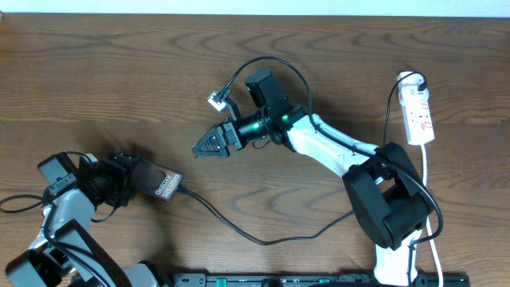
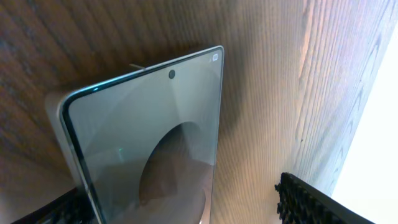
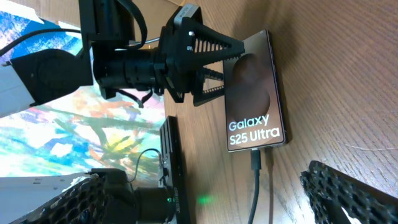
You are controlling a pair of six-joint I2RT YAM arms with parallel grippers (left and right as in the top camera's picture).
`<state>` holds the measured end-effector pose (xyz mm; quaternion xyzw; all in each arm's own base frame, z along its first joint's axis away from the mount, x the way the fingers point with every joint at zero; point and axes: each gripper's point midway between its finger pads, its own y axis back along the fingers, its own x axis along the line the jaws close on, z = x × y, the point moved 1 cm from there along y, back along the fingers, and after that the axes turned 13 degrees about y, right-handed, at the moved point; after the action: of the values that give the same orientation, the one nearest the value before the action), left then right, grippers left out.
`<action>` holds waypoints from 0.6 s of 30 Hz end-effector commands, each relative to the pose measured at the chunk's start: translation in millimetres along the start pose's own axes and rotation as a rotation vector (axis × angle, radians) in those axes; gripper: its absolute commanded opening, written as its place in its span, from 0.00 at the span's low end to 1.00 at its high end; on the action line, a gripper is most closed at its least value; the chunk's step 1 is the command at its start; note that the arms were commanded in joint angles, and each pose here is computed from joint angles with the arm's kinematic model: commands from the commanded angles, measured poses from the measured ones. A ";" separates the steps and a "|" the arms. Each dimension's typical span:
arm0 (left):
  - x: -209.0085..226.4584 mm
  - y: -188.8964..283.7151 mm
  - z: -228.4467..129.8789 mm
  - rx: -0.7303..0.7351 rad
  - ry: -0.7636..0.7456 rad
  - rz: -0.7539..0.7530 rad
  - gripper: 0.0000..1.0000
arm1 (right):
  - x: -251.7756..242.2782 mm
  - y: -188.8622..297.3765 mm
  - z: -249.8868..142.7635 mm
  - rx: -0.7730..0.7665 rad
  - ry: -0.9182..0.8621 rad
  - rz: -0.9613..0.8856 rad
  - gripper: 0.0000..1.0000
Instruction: Plug charger to phone and switch on socket
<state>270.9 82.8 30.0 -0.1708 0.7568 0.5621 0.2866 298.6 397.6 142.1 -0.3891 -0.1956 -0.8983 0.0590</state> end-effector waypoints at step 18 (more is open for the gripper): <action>71.2 6.2 -9.6 -0.041 0.131 0.328 0.83 | 3.1 4.7 8.0 -0.012 0.018 -0.001 0.99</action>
<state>247.3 71.9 25.3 -0.1452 0.7885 0.5534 0.2258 298.1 397.2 141.3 -0.3918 -0.1974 -0.8967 0.0586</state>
